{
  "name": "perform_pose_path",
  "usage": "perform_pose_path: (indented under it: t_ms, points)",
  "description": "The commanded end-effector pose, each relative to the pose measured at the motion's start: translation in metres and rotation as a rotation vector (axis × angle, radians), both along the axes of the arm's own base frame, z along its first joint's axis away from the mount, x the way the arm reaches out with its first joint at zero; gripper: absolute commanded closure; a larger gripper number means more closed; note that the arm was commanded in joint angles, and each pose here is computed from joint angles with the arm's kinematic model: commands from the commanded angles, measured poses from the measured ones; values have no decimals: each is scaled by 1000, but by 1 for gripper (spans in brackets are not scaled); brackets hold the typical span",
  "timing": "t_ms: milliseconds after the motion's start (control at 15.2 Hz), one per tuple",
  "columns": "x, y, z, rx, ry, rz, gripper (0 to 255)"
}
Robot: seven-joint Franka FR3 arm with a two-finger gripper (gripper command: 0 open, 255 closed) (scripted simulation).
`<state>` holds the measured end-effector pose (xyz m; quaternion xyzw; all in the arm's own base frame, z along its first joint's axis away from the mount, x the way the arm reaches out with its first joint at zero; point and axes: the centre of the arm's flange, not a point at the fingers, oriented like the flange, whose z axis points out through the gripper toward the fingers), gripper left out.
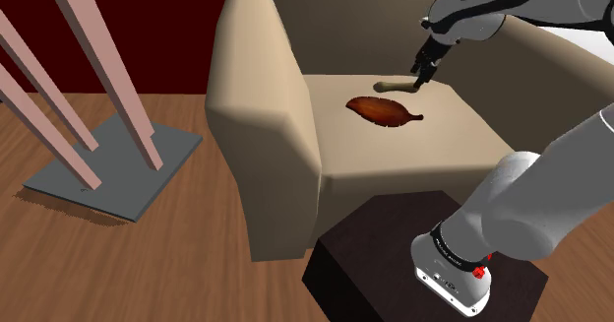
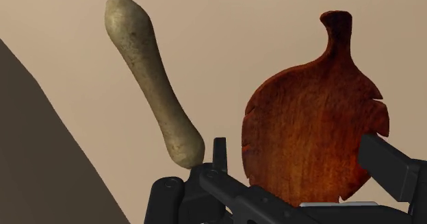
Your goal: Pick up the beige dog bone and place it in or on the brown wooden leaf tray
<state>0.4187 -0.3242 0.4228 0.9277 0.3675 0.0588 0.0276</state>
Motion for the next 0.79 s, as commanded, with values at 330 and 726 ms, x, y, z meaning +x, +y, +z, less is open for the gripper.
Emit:
perform_pose_path:
  t_ms: [330, 726]
  points:
    - [55, -64, -48, -1, 12, 189, 0]
    - [93, -98, -81, -1, 20, 298, 0]
